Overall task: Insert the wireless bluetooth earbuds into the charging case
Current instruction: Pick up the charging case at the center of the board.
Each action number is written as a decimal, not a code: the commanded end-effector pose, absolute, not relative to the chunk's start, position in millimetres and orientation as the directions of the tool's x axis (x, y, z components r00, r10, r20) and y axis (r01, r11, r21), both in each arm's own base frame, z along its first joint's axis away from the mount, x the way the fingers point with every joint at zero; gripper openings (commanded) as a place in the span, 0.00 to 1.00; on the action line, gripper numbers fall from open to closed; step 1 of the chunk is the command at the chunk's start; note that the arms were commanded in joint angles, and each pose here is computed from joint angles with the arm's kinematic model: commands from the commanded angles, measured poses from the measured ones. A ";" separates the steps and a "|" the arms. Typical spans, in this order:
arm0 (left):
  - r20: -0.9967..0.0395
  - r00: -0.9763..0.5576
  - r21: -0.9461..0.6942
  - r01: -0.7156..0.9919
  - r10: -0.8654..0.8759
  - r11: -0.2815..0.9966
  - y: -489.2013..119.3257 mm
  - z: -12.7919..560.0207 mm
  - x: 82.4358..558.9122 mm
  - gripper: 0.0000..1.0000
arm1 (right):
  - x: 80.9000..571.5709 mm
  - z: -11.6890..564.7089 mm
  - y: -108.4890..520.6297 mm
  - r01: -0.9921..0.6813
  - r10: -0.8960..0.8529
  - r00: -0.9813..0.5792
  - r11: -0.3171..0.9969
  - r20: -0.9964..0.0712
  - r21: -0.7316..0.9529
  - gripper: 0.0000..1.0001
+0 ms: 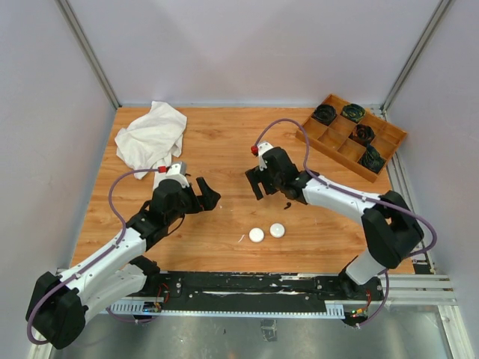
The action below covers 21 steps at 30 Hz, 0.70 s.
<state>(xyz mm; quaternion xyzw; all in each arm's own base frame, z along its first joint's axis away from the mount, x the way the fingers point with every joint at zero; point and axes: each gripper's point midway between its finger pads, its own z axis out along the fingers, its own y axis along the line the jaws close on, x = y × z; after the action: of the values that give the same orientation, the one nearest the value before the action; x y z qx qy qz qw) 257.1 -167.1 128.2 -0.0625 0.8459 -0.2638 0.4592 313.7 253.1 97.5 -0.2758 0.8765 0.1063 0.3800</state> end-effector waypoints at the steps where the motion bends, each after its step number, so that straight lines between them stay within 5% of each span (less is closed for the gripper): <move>1: -0.744 -0.559 -0.532 0.165 -0.365 0.831 -171.9 134.2 259.6 0.99 | 352.8 102.9 254.1 -0.470 -0.306 -0.548 0.882 -0.779 -0.016 0.81; 21: -0.740 -0.580 -0.536 0.203 -0.340 0.820 -177.9 132.2 255.8 0.99 | 413.2 39.7 258.5 -0.482 -0.296 -0.603 0.875 -0.741 0.044 0.70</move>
<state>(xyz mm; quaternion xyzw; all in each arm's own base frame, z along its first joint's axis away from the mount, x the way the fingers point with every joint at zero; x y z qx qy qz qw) 252.3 -176.4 126.4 -0.0460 0.8444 -0.2901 0.4479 403.4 253.5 38.1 -0.2102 0.8934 0.1182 0.3791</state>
